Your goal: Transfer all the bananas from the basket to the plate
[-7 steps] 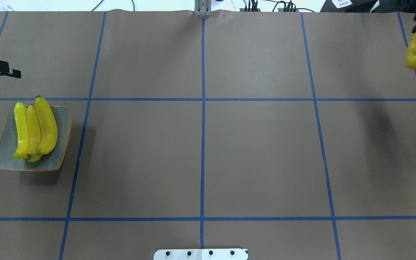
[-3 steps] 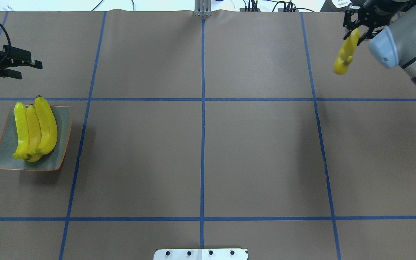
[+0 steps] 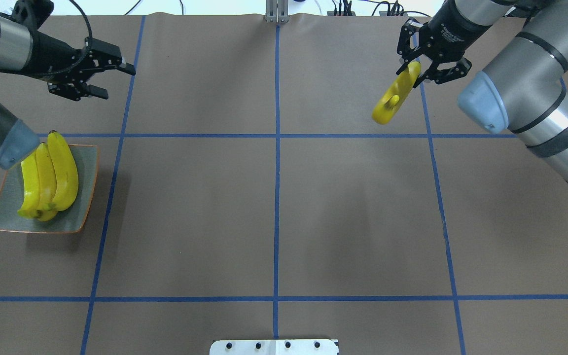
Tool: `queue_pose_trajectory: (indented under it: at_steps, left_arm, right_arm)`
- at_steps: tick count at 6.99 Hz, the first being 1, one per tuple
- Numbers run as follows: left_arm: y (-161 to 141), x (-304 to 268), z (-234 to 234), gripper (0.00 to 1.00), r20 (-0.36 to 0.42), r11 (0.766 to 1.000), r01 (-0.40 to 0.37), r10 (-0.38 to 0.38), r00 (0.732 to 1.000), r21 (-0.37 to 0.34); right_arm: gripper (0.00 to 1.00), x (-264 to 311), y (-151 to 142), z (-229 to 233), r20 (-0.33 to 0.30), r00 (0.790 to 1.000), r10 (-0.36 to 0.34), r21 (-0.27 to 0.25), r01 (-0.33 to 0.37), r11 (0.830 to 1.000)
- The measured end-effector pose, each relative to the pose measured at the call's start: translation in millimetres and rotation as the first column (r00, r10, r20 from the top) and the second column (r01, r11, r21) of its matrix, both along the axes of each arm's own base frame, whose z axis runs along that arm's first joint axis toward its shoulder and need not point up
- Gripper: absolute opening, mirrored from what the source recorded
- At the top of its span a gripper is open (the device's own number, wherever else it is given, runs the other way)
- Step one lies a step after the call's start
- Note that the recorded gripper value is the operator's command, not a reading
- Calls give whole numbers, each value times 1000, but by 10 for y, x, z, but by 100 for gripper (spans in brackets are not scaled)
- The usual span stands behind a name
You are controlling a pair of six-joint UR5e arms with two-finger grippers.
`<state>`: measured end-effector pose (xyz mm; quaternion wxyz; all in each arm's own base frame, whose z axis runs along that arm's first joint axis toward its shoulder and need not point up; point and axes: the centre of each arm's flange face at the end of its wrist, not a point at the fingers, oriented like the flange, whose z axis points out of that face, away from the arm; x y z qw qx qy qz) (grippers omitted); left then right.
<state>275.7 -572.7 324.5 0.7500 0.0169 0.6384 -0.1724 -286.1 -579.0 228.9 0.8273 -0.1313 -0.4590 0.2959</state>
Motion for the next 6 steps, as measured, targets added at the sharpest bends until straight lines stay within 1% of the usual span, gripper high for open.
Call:
queue_pose_trajectory:
  at_steps: [1,2,3,4,5,6]
  left_arm:
    - [68,190,-270,100,-44,999,-20,19,999,-41]
    - [208,410,-584,100,-88,994,-69,62,994,-81]
    - [420,624,-934,100,-119,985,-127,113,986,-119]
    - [674,815,-1332,100,-144,970,-178,155,977,-165]
    - [864,956,-1668,100,-171,955,-215,181,969,-206]
    - [1003,1079,-1912,100,-195,942,-245,202,960,-232]
  right_arm:
    - [0,-122,209,-177,26,1000,-2,-15,2,1000]
    - [0,-254,391,-304,41,999,-10,-20,11,1000]
    - [0,-364,524,-401,47,999,-14,-14,15,1000]
    - [0,-454,620,-504,50,999,-9,-4,9,1000]
    - [0,-539,684,-617,55,998,-3,7,3,1000]
    - [0,-625,737,-770,64,998,-1,31,-1,1000]
